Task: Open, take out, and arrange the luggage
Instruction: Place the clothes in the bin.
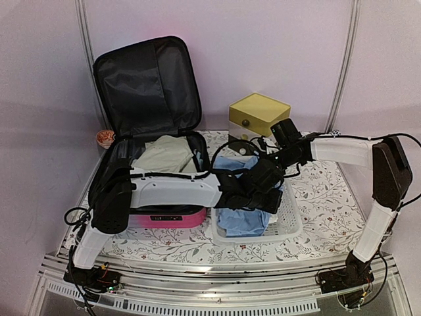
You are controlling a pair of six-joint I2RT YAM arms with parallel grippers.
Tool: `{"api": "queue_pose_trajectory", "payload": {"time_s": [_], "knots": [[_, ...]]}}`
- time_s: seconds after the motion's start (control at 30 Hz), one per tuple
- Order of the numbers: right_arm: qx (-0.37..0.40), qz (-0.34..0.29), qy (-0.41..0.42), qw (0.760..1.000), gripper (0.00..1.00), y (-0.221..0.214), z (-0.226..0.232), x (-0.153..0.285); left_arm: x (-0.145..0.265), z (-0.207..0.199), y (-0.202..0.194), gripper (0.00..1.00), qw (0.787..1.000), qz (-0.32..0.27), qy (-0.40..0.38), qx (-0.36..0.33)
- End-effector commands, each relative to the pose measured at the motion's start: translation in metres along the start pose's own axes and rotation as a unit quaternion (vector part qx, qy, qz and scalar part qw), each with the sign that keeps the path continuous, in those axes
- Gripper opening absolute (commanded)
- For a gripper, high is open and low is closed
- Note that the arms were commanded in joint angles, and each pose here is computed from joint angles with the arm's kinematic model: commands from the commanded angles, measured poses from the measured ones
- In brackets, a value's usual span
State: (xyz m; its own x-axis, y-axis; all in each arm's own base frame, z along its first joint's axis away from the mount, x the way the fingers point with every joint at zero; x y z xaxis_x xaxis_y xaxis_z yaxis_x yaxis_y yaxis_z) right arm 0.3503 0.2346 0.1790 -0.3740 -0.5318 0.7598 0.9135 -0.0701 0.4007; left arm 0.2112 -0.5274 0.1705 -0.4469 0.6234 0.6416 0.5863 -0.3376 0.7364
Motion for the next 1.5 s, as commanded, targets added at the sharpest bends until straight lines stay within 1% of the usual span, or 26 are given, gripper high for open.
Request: {"api": "queue_pose_trajectory", "payload": {"time_s": [0.0, 0.03, 0.1, 0.13, 0.2, 0.23, 0.27, 0.37, 0.43, 0.5, 0.63, 0.8, 0.83, 0.9, 1.03, 1.27, 1.37, 1.47], "knots": [[0.015, -0.068, 0.011, 0.998, 0.02, 0.024, 0.01, 0.007, 0.004, -0.039, -0.009, 0.06, 0.998, 0.0, -0.058, -0.017], [0.013, -0.067, 0.011, 0.998, 0.03, 0.023, 0.009, 0.007, 0.005, -0.04, -0.01, 0.11, 0.998, 0.0, -0.059, -0.019], [0.011, -0.067, 0.01, 0.998, 0.03, 0.022, 0.008, 0.006, 0.007, -0.042, -0.009, 0.26, 0.998, -0.003, -0.063, -0.024], [0.009, -0.069, 0.009, 0.998, 0.04, 0.022, 0.008, 0.006, 0.008, -0.042, -0.009, 0.36, 0.998, -0.006, -0.064, -0.026], [0.007, -0.071, 0.004, 0.997, 0.08, 0.022, 0.006, 0.005, 0.014, -0.043, -0.007, 0.66, 0.998, -0.014, -0.059, -0.031], [0.008, -0.072, 0.003, 0.997, 0.11, 0.022, 0.006, 0.005, 0.017, -0.043, -0.005, 0.75, 0.998, -0.02, -0.056, -0.032], [0.007, -0.073, 0.001, 0.997, 0.16, 0.021, 0.005, 0.006, 0.022, -0.044, -0.004, 0.82, 0.998, -0.024, -0.055, -0.036], [0.007, -0.077, -0.006, 0.997, 0.37, 0.02, 0.004, 0.01, 0.042, -0.048, 0.005, 0.97, 0.997, -0.046, -0.049, -0.044], [0.007, -0.086, -0.012, 0.996, 0.46, 0.021, 0.005, 0.017, 0.054, -0.049, 0.01, 0.98, 0.996, -0.059, -0.044, -0.051], [0.008, -0.102, -0.019, 0.995, 0.53, 0.023, 0.007, 0.029, 0.065, -0.048, 0.015, 0.98, 0.996, -0.067, -0.039, -0.055], [0.016, -0.13, -0.041, 0.991, 0.64, 0.028, 0.011, 0.053, 0.089, -0.045, 0.027, 0.98, 0.994, -0.091, -0.021, -0.061], [0.022, -0.157, -0.08, 0.984, 0.87, 0.031, 0.011, 0.081, 0.118, -0.037, 0.044, 0.98, 0.991, -0.118, 0.008, -0.065], [0.023, -0.16, -0.087, 0.983, 0.89, 0.03, 0.011, 0.086, 0.122, -0.035, 0.045, 0.98, 0.99, -0.121, 0.016, -0.066], [0.023, -0.167, -0.095, 0.981, 0.91, 0.03, 0.011, 0.095, 0.142, -0.03, 0.054, 0.98, 0.988, -0.139, 0.027, -0.066], [0.025, -0.167, -0.09, 0.981, 0.9, 0.025, 0.017, 0.111, 0.167, -0.013, 0.06, 0.98, 0.984, -0.156, 0.051, -0.07], [0.052, -0.147, -0.077, 0.985, 0.86, 0.001, 0.045, 0.12, 0.2, 0.039, 0.061, 0.98, 0.98, -0.162, 0.094, -0.066], [0.06, -0.141, -0.067, 0.986, 0.85, -0.008, 0.054, 0.12, 0.211, 0.063, 0.057, 0.98, 0.979, -0.159, 0.12, -0.051], [0.065, -0.128, -0.052, 0.988, 0.84, -0.018, 0.059, 0.115, 0.218, 0.082, 0.051, 0.98, 0.98, -0.156, 0.12, -0.038]]}}
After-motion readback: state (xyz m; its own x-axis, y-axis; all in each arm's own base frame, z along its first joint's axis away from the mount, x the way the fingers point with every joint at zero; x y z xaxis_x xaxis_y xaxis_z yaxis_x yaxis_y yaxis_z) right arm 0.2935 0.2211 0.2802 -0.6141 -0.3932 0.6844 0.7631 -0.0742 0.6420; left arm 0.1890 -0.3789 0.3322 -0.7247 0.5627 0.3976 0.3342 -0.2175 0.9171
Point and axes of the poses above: each gripper's point midway between its finger pads, its own x axis back along the fingers, its own z axis along the line the jaws close on, y = z × x, the point moved 8 cm from there along x, back along the fingers, and after that the axes turned 8 degrees about -x, right-handed, at the moved point
